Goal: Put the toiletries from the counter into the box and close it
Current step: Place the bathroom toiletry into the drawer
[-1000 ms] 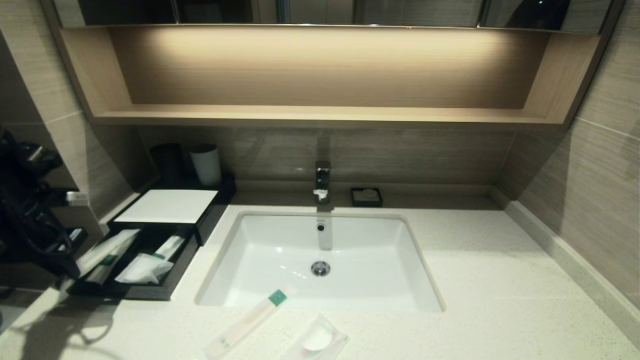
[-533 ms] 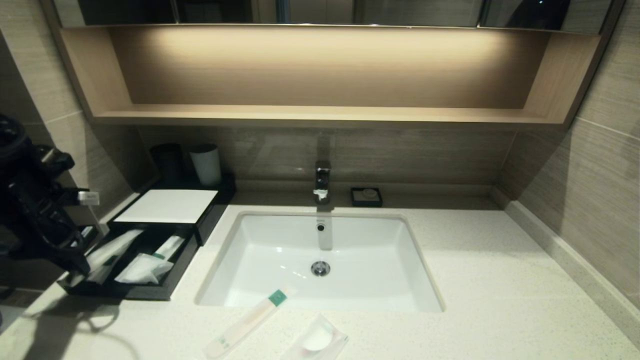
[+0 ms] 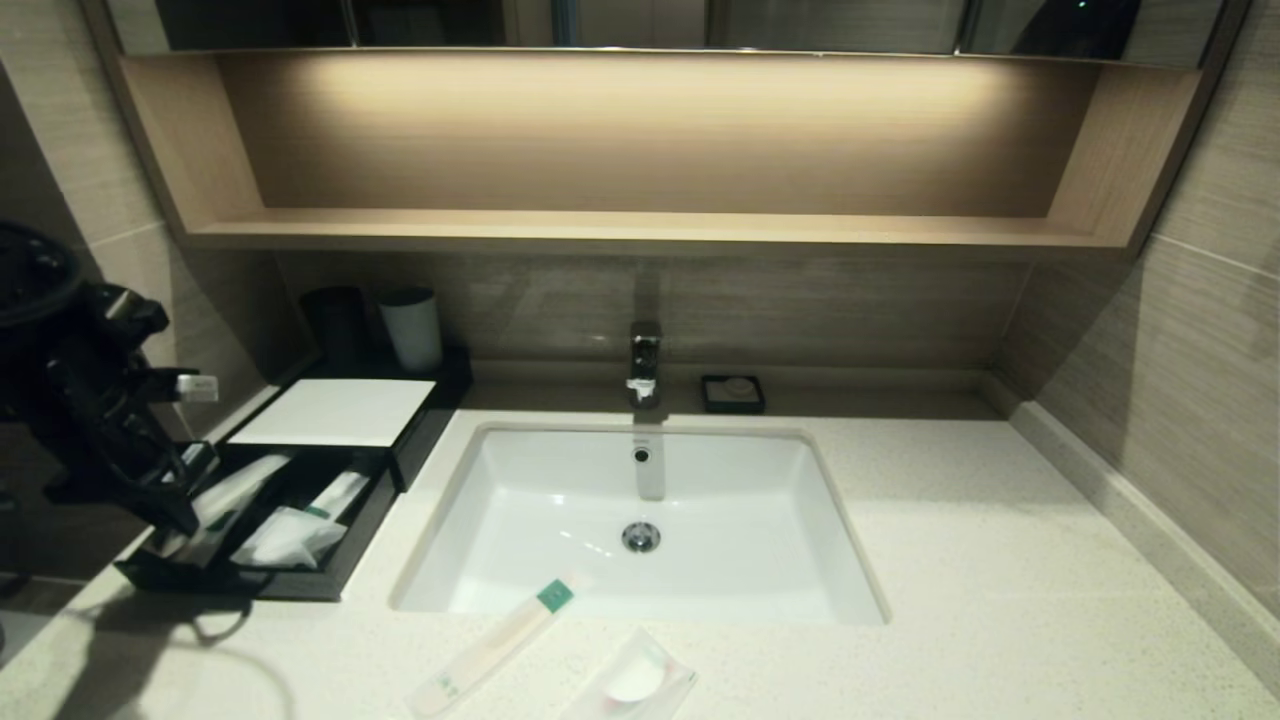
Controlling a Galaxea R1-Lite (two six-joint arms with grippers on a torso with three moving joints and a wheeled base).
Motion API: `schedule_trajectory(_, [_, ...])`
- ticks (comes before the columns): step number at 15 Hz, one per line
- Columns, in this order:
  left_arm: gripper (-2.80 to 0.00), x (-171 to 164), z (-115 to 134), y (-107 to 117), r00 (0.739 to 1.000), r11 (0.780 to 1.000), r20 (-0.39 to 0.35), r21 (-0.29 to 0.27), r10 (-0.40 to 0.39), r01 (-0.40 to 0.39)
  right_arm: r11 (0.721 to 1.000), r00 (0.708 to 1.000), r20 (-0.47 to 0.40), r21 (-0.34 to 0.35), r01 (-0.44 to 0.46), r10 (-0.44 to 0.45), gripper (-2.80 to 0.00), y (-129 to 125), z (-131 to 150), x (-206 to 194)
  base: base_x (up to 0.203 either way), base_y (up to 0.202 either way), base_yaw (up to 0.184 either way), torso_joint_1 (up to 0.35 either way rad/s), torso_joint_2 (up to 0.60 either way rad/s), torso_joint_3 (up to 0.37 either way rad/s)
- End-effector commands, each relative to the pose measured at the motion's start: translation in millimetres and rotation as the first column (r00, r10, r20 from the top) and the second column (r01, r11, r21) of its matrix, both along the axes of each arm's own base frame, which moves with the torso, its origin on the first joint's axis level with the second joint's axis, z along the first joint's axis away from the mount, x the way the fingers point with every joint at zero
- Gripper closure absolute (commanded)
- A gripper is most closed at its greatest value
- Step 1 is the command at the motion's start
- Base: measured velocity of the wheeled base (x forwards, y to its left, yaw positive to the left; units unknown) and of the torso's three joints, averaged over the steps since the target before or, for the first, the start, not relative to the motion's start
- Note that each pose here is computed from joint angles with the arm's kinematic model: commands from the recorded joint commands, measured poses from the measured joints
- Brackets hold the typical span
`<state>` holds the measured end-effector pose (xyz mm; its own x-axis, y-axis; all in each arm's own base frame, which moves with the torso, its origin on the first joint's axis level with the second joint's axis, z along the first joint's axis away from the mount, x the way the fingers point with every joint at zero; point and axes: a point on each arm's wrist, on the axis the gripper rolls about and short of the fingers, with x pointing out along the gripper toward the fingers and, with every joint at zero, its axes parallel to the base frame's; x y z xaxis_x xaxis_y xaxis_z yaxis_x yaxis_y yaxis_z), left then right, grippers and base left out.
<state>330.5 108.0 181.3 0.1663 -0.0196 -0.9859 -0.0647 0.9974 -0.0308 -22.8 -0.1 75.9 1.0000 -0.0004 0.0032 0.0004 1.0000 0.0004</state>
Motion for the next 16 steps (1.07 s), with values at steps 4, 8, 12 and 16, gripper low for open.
schedule_trajectory(4, [0.00, 12.3, -14.0, 1.3, 1.000, 1.000, -0.027, -0.010, -0.008, 0.008, 1.000, 1.000, -0.002, 0.000, 0.000, 0.000, 0.00, 0.0, -0.5, 0.1, 0.000, 0.000, 0.000, 0.000, 0.00, 0.000])
schedule_trajectory(8, [0.00, 19.6, -20.4, 1.8, 1.000, 1.000, -0.007, -0.005, -0.013, 0.013, 1.000, 1.000, -0.002, 0.000, 0.000, 0.000, 0.00, 0.0, -0.5, 0.1, 0.000, 0.000, 0.000, 0.000, 0.00, 0.000])
schedule_trajectory(12, [0.00, 26.5, -25.8, 2.7, 1.000, 1.000, 0.018, 0.000, -0.017, 0.017, 1.000, 1.000, -0.002, 0.000, 0.000, 0.000, 0.00, 0.0, -0.5, 0.1, 0.000, 0.000, 0.000, 0.000, 0.00, 0.000])
schedule_trajectory(16, [0.00, 31.9, -31.8, 2.0, 0.999, 1.000, 0.024, 0.002, -0.023, 0.023, 1.000, 1.000, -0.002, 0.000, 0.000, 0.000, 0.00, 0.0, -0.5, 0.1, 0.000, 0.000, 0.000, 0.000, 0.00, 0.000])
